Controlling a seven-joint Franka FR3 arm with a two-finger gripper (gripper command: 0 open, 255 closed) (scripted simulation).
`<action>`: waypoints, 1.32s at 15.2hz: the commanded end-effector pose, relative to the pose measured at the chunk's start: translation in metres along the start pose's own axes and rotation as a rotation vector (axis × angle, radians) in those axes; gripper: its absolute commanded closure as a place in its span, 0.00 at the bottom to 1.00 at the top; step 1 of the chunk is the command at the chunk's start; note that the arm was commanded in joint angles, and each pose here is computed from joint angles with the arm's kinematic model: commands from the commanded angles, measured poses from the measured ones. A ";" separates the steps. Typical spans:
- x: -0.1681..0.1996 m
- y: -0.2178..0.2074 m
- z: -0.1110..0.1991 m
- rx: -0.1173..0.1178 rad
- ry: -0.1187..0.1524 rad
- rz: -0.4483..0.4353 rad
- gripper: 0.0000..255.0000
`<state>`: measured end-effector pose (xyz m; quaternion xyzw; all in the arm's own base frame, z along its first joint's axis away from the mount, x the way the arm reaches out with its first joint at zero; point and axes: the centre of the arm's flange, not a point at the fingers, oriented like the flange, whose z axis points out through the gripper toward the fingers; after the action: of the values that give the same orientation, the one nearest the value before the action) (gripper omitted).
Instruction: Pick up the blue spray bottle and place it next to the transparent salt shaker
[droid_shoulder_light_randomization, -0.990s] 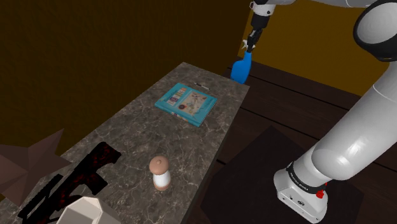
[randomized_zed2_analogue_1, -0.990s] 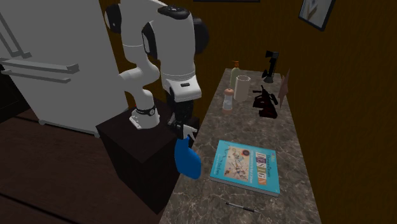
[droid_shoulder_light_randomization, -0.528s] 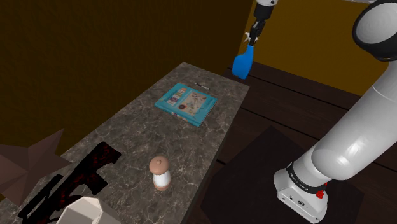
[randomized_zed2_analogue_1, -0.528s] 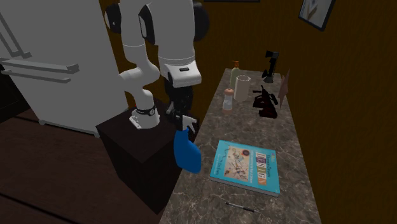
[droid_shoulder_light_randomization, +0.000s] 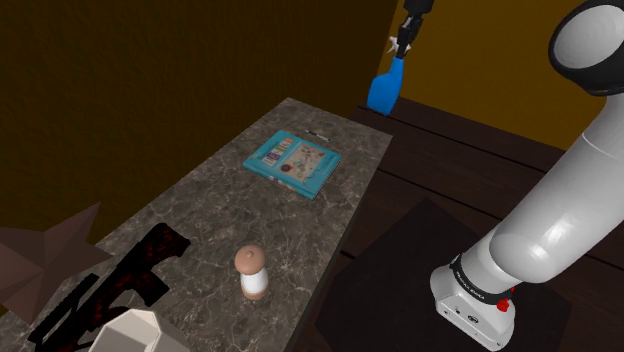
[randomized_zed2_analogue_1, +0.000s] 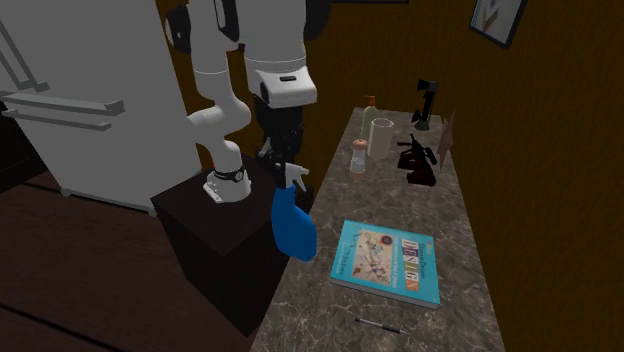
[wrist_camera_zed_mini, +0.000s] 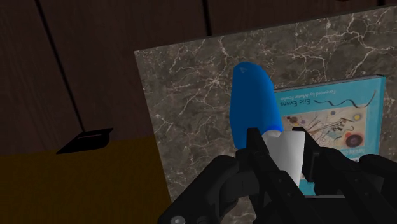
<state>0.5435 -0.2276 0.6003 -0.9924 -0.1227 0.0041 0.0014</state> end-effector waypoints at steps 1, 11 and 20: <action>0.000 0.000 -0.012 0.000 0.000 0.000 1.00; -0.001 -0.001 -0.064 0.000 0.000 0.000 1.00; 0.000 -0.053 -0.089 0.000 0.000 0.000 1.00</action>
<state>0.5336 -0.1885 0.6890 -0.9924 -0.1232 0.0043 0.0017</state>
